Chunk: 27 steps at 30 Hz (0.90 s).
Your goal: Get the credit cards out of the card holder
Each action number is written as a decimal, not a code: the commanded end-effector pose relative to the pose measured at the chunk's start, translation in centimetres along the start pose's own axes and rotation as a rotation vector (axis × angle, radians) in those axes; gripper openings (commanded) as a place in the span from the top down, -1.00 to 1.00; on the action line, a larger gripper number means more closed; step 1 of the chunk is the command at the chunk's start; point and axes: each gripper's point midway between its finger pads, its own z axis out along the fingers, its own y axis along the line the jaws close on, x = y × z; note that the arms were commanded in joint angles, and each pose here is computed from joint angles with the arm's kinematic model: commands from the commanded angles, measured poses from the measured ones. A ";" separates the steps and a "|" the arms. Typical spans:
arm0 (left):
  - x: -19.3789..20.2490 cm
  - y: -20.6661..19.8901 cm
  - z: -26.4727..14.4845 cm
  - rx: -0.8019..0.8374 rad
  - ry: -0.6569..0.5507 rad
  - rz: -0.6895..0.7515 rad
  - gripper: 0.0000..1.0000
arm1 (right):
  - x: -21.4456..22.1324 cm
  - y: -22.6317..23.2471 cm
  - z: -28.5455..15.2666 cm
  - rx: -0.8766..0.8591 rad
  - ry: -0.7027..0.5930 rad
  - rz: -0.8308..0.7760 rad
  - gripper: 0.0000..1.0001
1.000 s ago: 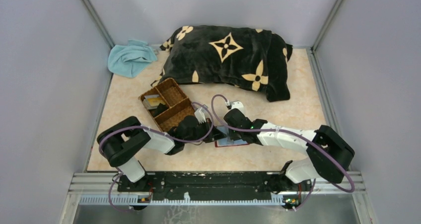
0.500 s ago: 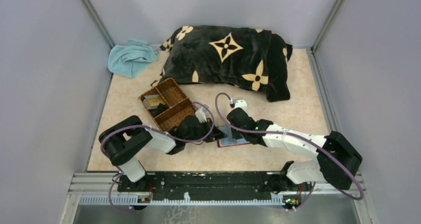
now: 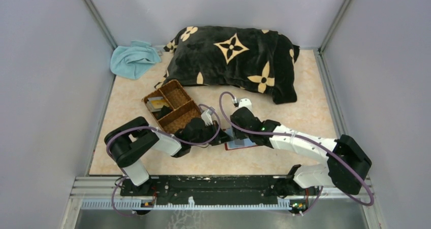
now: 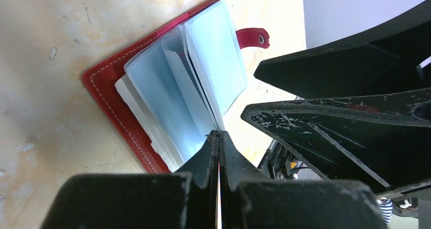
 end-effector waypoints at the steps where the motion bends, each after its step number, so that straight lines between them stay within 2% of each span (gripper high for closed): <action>1: -0.8 -1.7 0.3 0.057 -0.020 0.009 1.00 | -2.6 1.7 -0.3 -0.036 -0.056 -0.007 0.13; 27: -1.1 -2.0 0.7 0.053 -0.021 0.014 1.00 | -1.7 0.6 1.9 0.018 -0.004 -0.044 0.12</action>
